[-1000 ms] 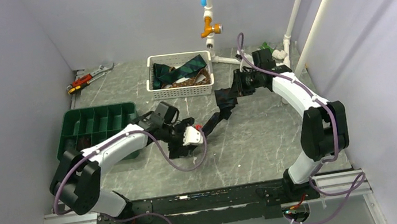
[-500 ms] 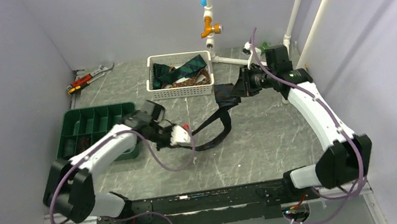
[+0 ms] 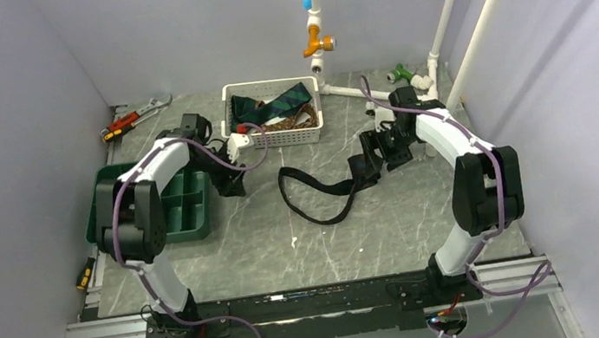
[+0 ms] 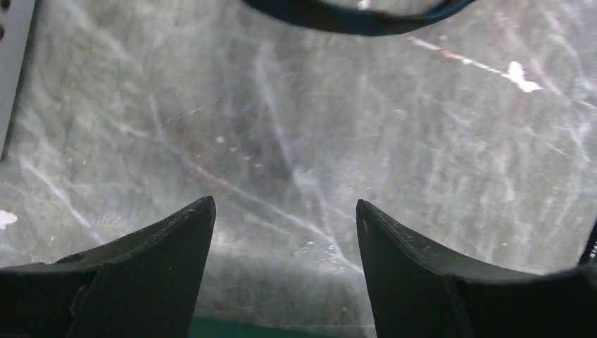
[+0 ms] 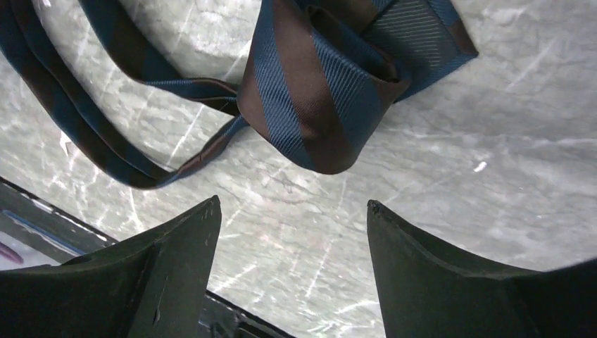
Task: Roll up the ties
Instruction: Place the tie at the center of the board.
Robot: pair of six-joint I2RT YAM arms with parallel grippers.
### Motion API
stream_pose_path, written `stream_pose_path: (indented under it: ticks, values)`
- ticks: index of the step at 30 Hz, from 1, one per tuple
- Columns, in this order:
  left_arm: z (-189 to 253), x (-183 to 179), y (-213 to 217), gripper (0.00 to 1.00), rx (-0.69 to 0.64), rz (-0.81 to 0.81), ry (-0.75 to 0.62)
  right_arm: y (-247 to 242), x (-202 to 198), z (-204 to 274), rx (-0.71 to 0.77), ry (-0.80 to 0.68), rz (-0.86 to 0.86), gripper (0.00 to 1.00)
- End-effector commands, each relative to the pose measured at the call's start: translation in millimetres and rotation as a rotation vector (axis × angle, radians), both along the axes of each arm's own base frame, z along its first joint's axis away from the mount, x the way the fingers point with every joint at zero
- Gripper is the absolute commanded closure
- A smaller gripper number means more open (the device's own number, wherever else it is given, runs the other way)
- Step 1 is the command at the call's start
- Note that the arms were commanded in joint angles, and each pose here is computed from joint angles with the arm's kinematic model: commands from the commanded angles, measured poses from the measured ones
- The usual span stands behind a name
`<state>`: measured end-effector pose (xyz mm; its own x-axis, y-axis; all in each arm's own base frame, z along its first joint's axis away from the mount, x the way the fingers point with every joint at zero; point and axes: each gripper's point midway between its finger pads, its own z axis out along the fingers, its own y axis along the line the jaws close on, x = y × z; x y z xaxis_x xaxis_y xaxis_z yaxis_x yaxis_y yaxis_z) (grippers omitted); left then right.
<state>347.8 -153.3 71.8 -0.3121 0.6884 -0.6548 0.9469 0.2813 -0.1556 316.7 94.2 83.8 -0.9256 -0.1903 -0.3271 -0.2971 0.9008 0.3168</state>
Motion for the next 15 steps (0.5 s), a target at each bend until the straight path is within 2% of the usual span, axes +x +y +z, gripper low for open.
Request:
stream_pose_path:
  ticks: [1, 4, 7, 10, 15]
  values:
    - [52.7, -31.2, -43.6, 0.24, -0.104, -0.165, -0.126, -6.8, 2.8, 37.9, -0.021, -0.133, 0.122, 0.27]
    - [45.7, -55.8, -71.5, 0.28, -0.092, -0.327, -0.190, -2.0, 9.1, 39.2, -0.008, -0.165, 0.185, 0.35]
    - [31.5, -78.0, -101.4, 0.25, -0.077, -0.487, -0.253, 10.9, 18.6, 31.9, -0.008, -0.161, 0.239, 0.35]
    - [16.1, -85.0, -131.3, 0.21, -0.043, -0.583, -0.310, 27.3, 33.6, 27.7, -0.014, -0.177, 0.287, 0.29]
    - [-14.9, -84.7, -152.2, 0.17, 0.047, -0.678, -0.343, 45.0, 44.3, 5.1, -0.055, -0.150, 0.376, 0.23]
